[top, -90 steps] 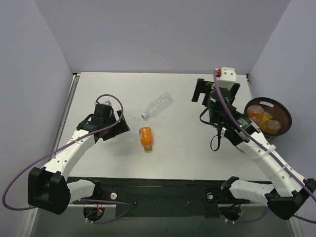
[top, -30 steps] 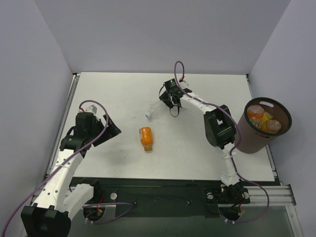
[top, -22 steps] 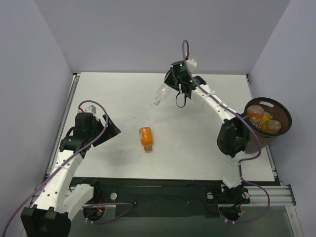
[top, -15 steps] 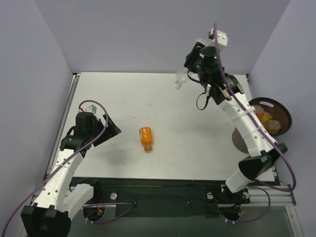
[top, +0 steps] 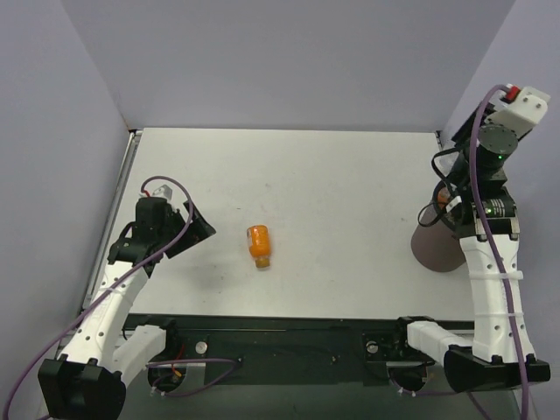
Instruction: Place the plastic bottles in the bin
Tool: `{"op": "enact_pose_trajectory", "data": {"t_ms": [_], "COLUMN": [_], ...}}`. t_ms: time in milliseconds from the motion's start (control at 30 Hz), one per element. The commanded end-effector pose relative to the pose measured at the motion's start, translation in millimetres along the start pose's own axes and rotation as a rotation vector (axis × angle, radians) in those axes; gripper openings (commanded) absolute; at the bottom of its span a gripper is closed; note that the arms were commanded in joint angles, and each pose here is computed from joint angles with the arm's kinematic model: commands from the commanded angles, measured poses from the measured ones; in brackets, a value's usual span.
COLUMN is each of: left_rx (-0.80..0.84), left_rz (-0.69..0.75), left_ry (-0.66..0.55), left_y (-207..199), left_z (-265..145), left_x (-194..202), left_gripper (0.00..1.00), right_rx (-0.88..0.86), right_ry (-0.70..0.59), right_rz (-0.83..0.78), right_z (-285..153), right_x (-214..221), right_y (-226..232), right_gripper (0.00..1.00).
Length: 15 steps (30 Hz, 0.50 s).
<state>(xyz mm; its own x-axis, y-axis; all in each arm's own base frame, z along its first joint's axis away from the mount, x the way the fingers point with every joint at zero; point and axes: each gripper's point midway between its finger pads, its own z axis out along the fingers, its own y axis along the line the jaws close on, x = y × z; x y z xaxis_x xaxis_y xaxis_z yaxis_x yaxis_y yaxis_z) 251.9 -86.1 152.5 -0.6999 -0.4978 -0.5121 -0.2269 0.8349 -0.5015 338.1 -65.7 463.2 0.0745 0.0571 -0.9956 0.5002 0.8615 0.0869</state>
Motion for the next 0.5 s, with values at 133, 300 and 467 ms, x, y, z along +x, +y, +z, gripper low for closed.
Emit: {"op": "enact_pose_trajectory", "data": {"t_ms": [133,300,467], "left_rx": [0.062,0.071,0.063], "left_rz": [0.005,0.005,0.02], "left_ry": [-0.033,-0.025,-0.025], "left_y": [-15,-16,-16], "left_z": [5,8,9], "left_x": [-15,-13,-16], "left_gripper": [0.97,0.97,0.97], "right_rx": [0.411,0.505,0.541], "right_ry": [-0.126,-0.122,-0.147], "right_rz": [0.149,0.154,0.162], "right_z": [-4,-3,5], "right_x": [8,37,46], "right_y": [-117,-136,-139], "right_gripper": [0.06,0.06,0.05]}}
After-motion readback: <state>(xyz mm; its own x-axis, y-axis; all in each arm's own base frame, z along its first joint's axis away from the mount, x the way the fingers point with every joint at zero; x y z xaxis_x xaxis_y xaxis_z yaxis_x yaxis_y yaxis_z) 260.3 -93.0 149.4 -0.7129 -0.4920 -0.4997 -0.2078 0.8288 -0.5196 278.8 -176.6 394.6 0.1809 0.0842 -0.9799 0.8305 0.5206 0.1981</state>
